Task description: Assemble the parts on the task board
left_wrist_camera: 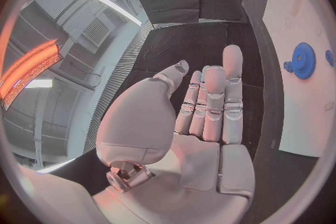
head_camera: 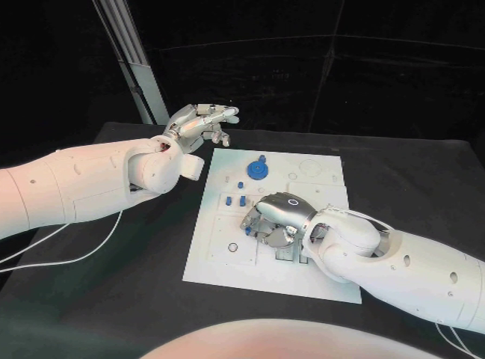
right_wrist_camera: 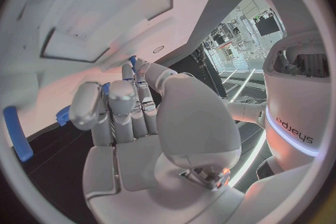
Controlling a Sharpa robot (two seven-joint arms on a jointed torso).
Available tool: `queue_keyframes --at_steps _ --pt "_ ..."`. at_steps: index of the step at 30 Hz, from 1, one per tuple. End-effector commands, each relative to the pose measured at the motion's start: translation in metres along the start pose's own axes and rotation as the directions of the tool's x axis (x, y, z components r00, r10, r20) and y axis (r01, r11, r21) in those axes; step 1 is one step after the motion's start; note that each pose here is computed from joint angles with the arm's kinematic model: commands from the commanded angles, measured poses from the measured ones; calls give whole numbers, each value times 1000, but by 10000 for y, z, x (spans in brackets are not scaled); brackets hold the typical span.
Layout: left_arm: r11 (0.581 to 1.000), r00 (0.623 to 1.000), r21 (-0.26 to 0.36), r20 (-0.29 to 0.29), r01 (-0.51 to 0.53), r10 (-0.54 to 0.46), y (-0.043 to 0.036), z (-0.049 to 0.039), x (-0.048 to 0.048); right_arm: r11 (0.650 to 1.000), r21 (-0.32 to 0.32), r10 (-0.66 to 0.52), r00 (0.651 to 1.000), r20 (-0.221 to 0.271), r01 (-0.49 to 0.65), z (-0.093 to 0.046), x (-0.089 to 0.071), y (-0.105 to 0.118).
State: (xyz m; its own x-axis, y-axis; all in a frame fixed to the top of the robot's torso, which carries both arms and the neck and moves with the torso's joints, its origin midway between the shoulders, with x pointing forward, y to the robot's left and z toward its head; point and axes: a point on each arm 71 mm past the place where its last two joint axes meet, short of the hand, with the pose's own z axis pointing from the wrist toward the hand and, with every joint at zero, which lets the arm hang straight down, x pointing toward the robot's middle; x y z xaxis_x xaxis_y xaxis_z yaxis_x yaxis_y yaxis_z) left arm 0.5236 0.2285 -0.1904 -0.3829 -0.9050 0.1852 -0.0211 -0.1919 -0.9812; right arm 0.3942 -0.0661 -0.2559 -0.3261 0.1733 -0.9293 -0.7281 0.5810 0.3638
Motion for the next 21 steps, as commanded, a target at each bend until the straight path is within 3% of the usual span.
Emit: queue_keyframes --at_steps 1,14,21 --pt "1000 1000 -2 -13 10 -10 -7 10 5 1000 -15 -7 999 32 7 0 -27 16" --pt "1000 1000 -4 -11 9 -9 -5 17 -6 1000 -30 7 996 93 -4 -49 -85 14" --pt "1000 1000 -4 -7 7 -7 -10 6 -27 999 14 33 993 110 -35 -304 -177 -97"
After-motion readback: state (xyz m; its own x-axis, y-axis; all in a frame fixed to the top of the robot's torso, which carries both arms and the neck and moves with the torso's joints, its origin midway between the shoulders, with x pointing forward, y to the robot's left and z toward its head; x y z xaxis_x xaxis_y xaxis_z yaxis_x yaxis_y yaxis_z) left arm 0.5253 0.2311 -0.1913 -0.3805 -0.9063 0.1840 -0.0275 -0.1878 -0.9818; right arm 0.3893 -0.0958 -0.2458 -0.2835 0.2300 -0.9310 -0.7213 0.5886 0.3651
